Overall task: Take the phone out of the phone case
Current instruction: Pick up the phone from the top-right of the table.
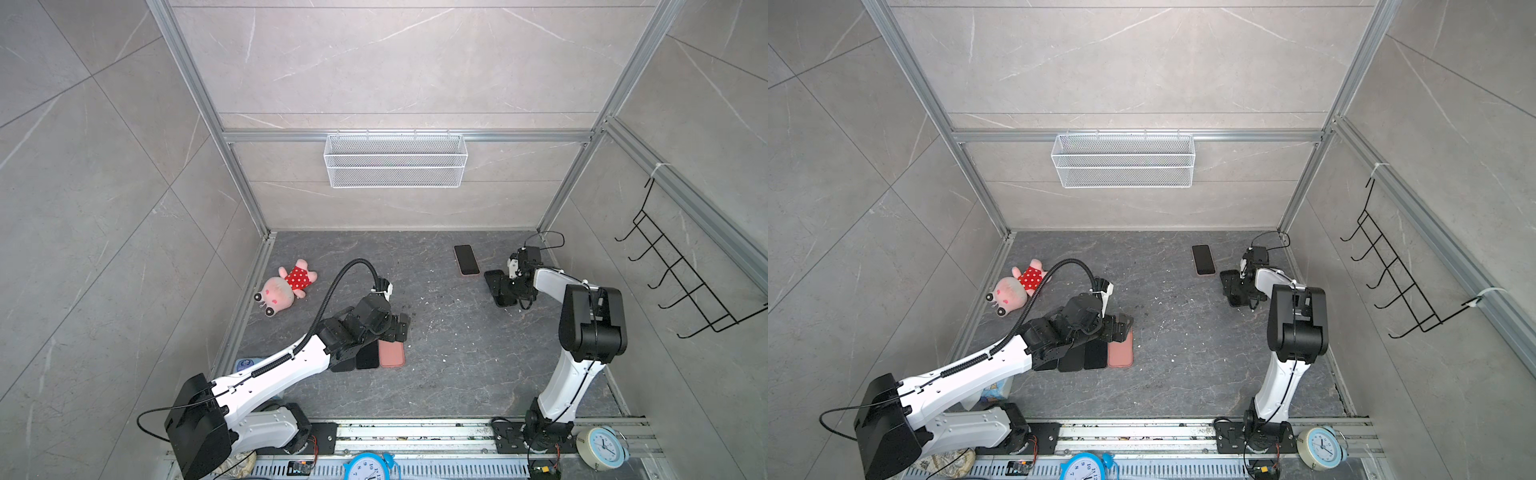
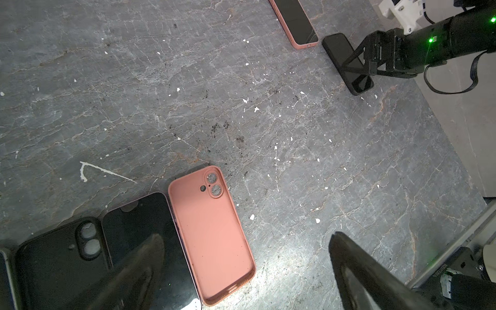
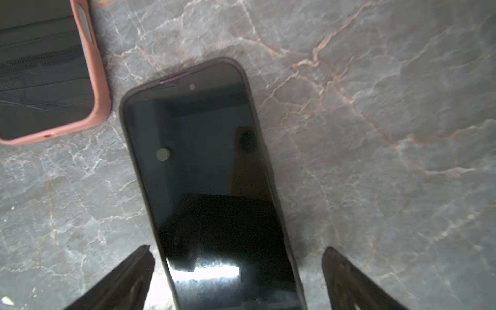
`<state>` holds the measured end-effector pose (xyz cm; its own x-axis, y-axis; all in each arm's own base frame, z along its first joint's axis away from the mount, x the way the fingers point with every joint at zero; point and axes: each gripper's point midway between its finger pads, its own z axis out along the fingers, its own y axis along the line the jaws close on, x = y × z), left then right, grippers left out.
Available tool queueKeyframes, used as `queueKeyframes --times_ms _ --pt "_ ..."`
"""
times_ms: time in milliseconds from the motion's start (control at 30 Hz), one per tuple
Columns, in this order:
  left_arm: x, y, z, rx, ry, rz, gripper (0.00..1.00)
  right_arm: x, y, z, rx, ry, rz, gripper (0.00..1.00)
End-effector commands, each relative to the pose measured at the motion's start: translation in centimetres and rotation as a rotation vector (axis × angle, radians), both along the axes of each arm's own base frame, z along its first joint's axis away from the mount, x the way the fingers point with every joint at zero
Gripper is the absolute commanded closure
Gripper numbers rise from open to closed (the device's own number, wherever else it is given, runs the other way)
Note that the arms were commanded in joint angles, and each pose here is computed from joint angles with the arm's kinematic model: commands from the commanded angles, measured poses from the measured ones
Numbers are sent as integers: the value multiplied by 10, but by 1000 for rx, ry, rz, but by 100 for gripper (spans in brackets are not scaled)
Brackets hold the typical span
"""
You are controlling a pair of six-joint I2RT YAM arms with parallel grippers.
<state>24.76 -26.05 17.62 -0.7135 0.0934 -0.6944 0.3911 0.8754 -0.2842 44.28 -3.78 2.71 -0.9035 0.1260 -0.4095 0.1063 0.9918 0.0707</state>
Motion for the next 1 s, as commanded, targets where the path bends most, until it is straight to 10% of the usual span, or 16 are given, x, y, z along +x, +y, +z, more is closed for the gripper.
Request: queueKeyframes --times_ms 0,967 --pt "6 -8 17 -40 -35 -16 2 7 6 -4 34 18 29 0" --pt "3 -7 19 -73 -31 -28 3 -16 11 -25 -108 213 46 15"
